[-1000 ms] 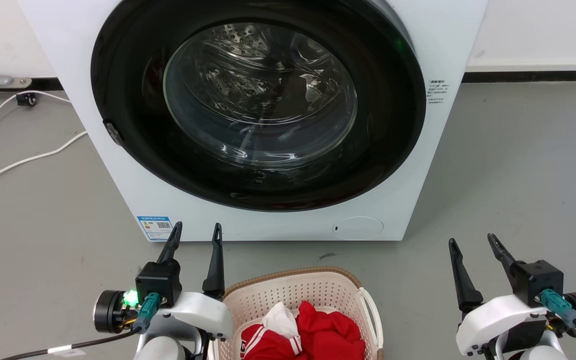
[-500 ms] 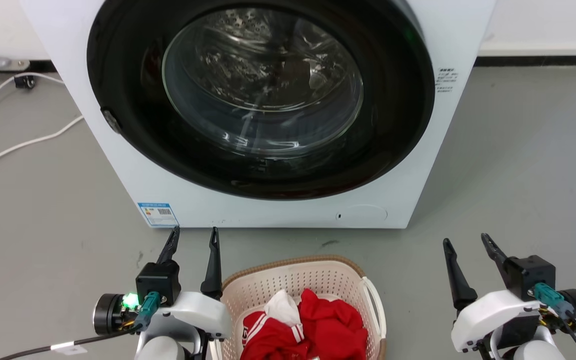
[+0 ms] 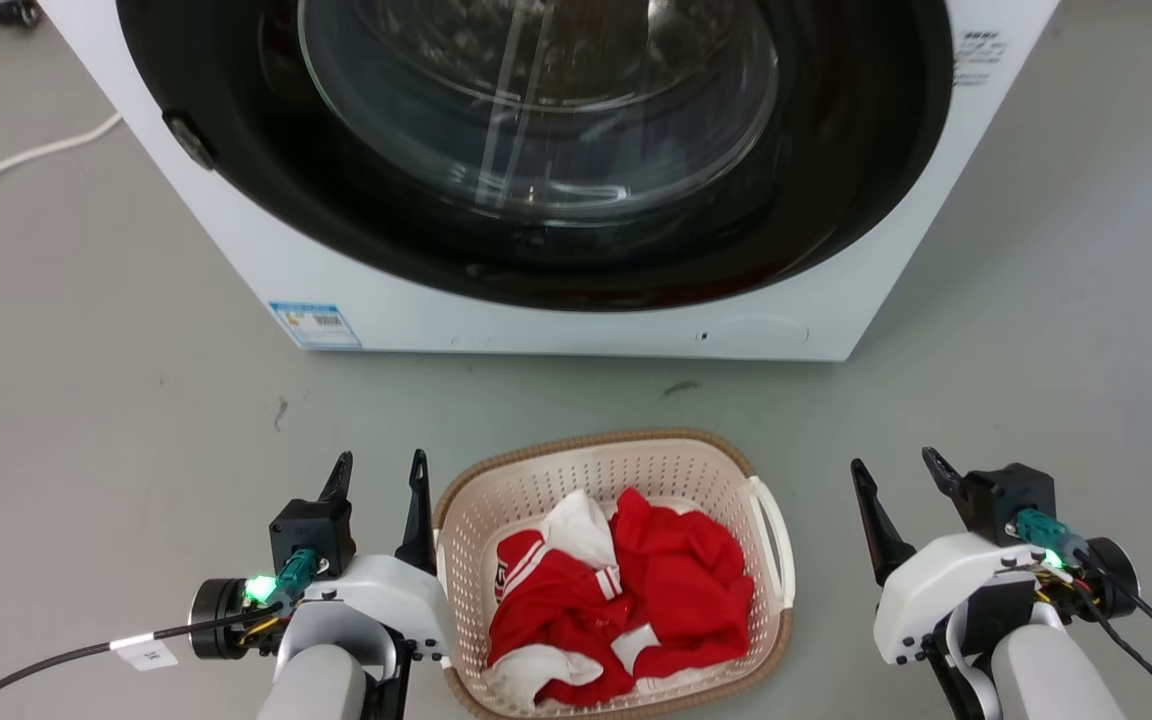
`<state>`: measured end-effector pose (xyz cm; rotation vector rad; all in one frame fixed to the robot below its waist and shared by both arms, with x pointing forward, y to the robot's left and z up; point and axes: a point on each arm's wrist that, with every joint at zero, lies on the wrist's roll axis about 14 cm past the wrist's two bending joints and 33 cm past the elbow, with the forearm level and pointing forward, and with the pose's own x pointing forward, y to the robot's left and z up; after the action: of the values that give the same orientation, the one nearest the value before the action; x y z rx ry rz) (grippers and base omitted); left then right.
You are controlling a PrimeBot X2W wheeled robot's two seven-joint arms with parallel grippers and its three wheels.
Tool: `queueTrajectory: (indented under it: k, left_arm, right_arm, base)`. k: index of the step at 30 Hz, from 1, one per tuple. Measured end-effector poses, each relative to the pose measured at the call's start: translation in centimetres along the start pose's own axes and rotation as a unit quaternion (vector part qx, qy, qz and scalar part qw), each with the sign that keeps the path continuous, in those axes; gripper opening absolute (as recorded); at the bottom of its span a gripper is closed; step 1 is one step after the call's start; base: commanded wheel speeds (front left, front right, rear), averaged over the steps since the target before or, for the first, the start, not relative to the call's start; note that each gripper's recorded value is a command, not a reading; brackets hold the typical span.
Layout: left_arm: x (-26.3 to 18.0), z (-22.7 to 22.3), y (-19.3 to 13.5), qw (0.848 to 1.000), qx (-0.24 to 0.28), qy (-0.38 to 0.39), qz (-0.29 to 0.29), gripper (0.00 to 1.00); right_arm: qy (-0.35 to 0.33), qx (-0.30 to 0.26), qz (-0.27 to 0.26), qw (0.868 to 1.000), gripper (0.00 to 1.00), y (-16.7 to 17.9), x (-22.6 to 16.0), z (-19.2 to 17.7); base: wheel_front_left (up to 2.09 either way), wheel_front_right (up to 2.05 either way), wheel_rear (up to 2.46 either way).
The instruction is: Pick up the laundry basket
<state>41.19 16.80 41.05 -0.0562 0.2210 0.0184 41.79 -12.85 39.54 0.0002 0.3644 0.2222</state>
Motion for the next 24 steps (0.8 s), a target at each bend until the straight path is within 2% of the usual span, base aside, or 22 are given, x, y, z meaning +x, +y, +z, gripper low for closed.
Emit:
queueTrajectory:
  k: [10, 24]
  left_arm:
    - [0.6, -7.8, 1.7, 0.992, -0.021, 0.126, 0.027, 1.00]
    - [0.1, -16.3, 3.2, 0.958, -0.057, 0.273, 0.066, 1.00]
  right_arm:
    - [0.115, 0.016, 0.014, 0.993, 1.00, -0.1, 3.2, -6.5]
    - [0.248, 0.021, 0.047, 0.967, 1.00, 0.6, 6.5, -13.5]
  base:
    - [0.00, 0.00, 0.00]
    - [0.00, 0.00, 0.00]
